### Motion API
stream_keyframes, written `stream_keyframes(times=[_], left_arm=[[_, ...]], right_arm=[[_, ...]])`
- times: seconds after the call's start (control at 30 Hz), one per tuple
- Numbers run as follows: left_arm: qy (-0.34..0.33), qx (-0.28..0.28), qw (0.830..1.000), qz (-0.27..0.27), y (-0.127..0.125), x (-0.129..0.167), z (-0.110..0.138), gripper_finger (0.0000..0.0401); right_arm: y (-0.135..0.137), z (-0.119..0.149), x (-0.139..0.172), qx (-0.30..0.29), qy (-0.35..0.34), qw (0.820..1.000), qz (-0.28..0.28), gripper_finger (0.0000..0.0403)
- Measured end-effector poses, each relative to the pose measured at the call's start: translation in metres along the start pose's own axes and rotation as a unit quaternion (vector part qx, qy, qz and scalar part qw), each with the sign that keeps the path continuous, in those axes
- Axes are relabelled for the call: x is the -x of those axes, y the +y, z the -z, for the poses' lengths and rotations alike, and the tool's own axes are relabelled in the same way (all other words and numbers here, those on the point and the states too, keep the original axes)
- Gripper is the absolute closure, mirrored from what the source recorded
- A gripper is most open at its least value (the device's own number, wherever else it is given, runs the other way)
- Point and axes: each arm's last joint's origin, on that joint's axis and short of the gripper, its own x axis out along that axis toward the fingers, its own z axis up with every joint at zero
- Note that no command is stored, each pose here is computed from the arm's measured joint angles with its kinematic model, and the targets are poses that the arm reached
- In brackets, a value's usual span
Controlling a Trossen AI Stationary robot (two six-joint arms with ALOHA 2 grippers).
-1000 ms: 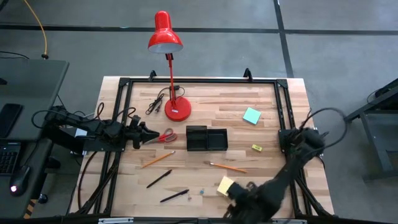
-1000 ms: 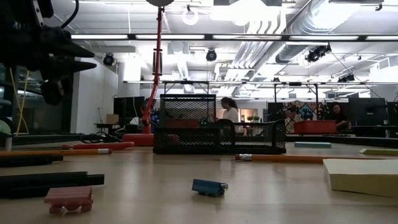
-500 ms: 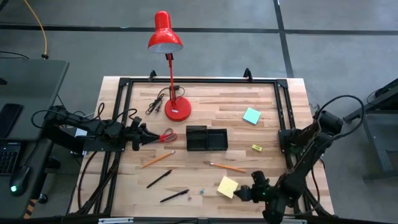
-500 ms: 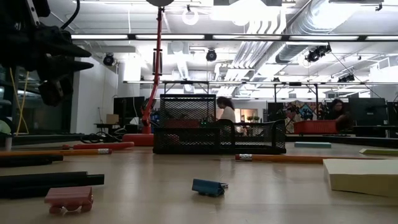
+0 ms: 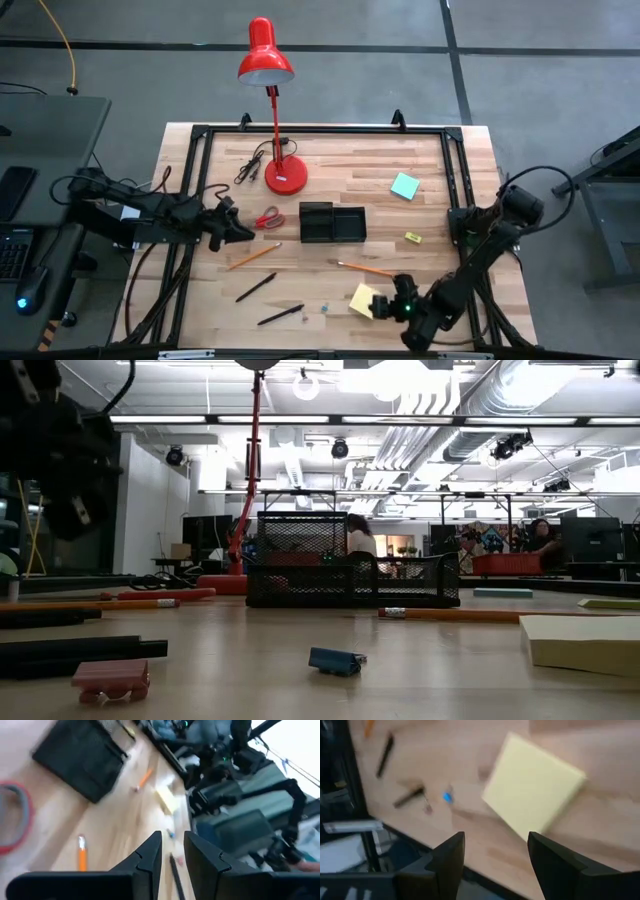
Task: Pick and place office supplies into organizer
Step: Put the yellow sticky notes into the black desk organizer
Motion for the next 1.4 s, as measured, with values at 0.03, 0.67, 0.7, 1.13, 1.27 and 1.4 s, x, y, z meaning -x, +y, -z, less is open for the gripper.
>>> stream_keyframes(times=[0.03,0.67,0.7,1.13,1.27,1.4], left_arm=[[0.0,0.0,1.0,0.005,-0.001,-0.001,-0.001,0.0327],[0.119,-0.206,0.97,-0.048,-0.062,-0.114,-0.044,0.0327],[0.131,-0.207,0.968,-0.05,-0.062,-0.123,-0.044,0.0327],[0.255,-0.241,0.936,-0.014,-0.075,-0.234,-0.034,0.0327],[0.261,-0.285,0.921,-0.044,-0.087,-0.246,-0.037,0.0327],[0.285,-0.318,0.902,-0.067,-0.088,-0.25,-0.04,0.0327]], right_arm=[[-0.002,0.002,0.0,0.002,0.002,1.0,-0.001,0.0198],[-0.041,0.023,0.018,0.08,0.018,0.995,0.05,0.0248],[-0.045,0.025,0.018,0.087,0.018,0.995,0.052,0.0253],[-0.066,0.054,-0.035,0.06,-0.004,0.997,-0.052,0.0283],[-0.068,0.06,-0.032,0.074,-0.018,0.995,-0.058,0.0265],[-0.064,0.062,-0.028,0.081,-0.019,0.996,-0.042,0.0243]])
